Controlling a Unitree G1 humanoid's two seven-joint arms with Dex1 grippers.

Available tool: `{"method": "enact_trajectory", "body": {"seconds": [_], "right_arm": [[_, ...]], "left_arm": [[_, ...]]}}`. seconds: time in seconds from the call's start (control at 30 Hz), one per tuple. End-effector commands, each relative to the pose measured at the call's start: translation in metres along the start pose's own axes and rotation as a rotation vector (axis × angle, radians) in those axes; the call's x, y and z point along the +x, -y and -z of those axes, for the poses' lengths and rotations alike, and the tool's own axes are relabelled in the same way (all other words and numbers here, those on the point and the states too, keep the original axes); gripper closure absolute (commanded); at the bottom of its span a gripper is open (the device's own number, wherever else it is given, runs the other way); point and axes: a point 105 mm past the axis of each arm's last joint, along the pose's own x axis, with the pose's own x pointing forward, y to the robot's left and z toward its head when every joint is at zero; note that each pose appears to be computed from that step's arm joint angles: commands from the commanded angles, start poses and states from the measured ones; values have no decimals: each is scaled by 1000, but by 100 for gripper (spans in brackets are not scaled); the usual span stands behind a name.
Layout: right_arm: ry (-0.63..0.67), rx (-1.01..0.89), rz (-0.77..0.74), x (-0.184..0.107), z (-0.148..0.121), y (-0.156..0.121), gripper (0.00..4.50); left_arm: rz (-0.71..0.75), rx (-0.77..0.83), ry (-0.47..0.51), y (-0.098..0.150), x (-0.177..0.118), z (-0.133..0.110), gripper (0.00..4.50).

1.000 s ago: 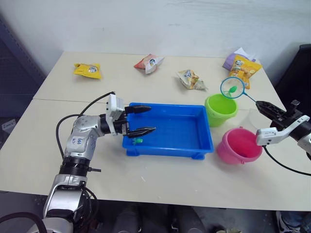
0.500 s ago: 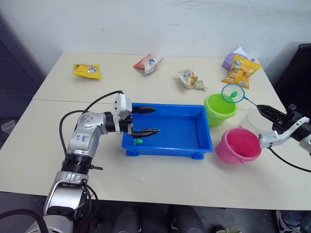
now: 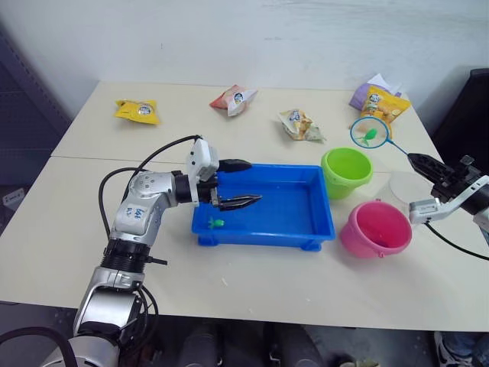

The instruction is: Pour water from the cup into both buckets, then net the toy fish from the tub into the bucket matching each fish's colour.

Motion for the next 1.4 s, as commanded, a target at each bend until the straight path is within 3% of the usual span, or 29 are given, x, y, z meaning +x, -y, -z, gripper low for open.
{"method": "enact_trajectory", "body": {"seconds": [0.03,0.13,0.27,0.4,0.53,0.7,0.87,1.03,1.23,1.4], "right_arm": [[-63,-47,46,-7,24,18,450],[-92,-70,73,-7,34,28,450],[16,-28,5,-5,6,8,450],[-52,-51,83,-5,23,30,450],[6,-10,1,-4,1,4,450],[-52,-84,116,-2,26,39,450],[-50,-83,12,-8,23,8,450],[-48,-163,68,-13,37,27,450],[-12,-123,44,-8,23,12,450],[-49,-178,175,-3,42,54,450]], "left_arm": [[5,42,30,2,3,-13,4],[-3,41,28,1,2,-11,4],[-12,36,28,0,1,-7,4],[-22,35,33,-1,-1,-5,4],[-30,30,30,-1,-3,0,4],[-40,41,26,-3,-7,3,4],[-45,45,26,-5,-7,4,4],[-57,61,21,-10,-9,4,4],[-54,66,28,-10,-4,1,4],[-64,77,35,-13,-2,-3,4]]}}
